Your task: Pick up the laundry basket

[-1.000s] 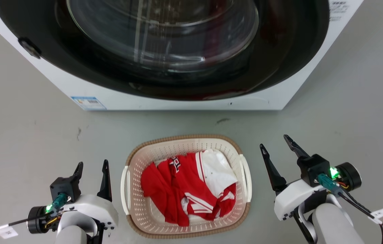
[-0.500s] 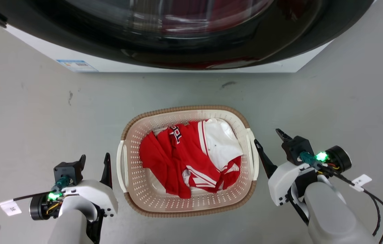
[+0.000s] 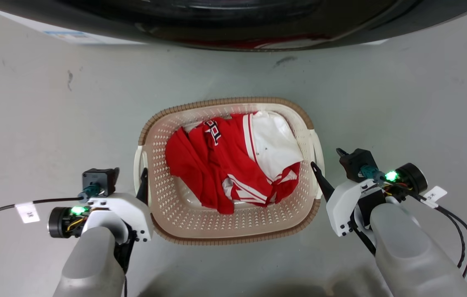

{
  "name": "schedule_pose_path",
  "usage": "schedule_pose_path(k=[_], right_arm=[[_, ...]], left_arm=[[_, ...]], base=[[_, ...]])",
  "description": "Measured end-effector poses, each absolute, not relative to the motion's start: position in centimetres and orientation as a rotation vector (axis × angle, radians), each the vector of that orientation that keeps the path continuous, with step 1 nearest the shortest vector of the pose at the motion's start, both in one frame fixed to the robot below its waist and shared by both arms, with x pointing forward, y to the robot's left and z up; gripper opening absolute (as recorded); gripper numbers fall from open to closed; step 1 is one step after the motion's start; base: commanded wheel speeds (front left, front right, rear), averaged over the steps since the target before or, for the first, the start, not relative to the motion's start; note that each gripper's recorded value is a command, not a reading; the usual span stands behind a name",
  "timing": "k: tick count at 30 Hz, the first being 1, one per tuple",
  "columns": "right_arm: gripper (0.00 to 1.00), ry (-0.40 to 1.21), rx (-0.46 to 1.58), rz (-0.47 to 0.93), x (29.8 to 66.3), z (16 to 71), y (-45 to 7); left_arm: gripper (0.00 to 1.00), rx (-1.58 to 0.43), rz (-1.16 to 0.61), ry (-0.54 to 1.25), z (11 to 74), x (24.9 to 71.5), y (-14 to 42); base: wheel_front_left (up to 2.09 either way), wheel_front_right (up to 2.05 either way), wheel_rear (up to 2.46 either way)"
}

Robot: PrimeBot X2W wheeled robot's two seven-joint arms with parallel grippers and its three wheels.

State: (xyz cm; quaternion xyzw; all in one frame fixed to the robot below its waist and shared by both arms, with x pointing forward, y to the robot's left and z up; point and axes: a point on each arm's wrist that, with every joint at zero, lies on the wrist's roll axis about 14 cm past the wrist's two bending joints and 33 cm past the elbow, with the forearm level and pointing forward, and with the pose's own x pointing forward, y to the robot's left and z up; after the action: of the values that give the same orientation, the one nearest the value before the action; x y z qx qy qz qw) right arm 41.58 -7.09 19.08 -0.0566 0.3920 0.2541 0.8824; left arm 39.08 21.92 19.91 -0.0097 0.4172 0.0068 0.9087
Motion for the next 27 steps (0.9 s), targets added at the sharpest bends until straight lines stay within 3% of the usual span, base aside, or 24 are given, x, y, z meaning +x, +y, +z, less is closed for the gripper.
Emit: schedule_pose_path(k=[7, 24, 25, 26, 27], right_arm=[[1.00, 0.926, -0.111, 0.558, 40.8, 15.0, -6.7], [1.00, 0.986, -0.095, 0.611, 40.3, 12.2, -5.2], [0.91, 0.989, -0.094, 0.615, 40.3, 12.1, -5.0], [0.47, 0.993, -0.090, 0.616, 40.1, 12.0, -5.0], [0.00, 0.999, -0.086, 0.616, 40.0, 11.9, -4.9]], left_arm=[[1.00, -0.027, -0.023, 0.972, 16.2, 38.1, 20.8], [1.00, -0.023, -0.060, 1.017, 14.0, 38.4, 19.8], [0.82, -0.021, -0.064, 1.023, 13.9, 38.4, 19.8], [0.46, -0.022, -0.067, 1.028, 13.8, 38.3, 19.7], [0.00, -0.021, -0.072, 1.030, 13.8, 38.2, 19.6]], base=[[0.00, 0.00, 0.00], [0.00, 0.00, 0.00], [0.00, 0.00, 0.00], [0.00, 0.00, 0.00], [0.00, 0.00, 0.00]])
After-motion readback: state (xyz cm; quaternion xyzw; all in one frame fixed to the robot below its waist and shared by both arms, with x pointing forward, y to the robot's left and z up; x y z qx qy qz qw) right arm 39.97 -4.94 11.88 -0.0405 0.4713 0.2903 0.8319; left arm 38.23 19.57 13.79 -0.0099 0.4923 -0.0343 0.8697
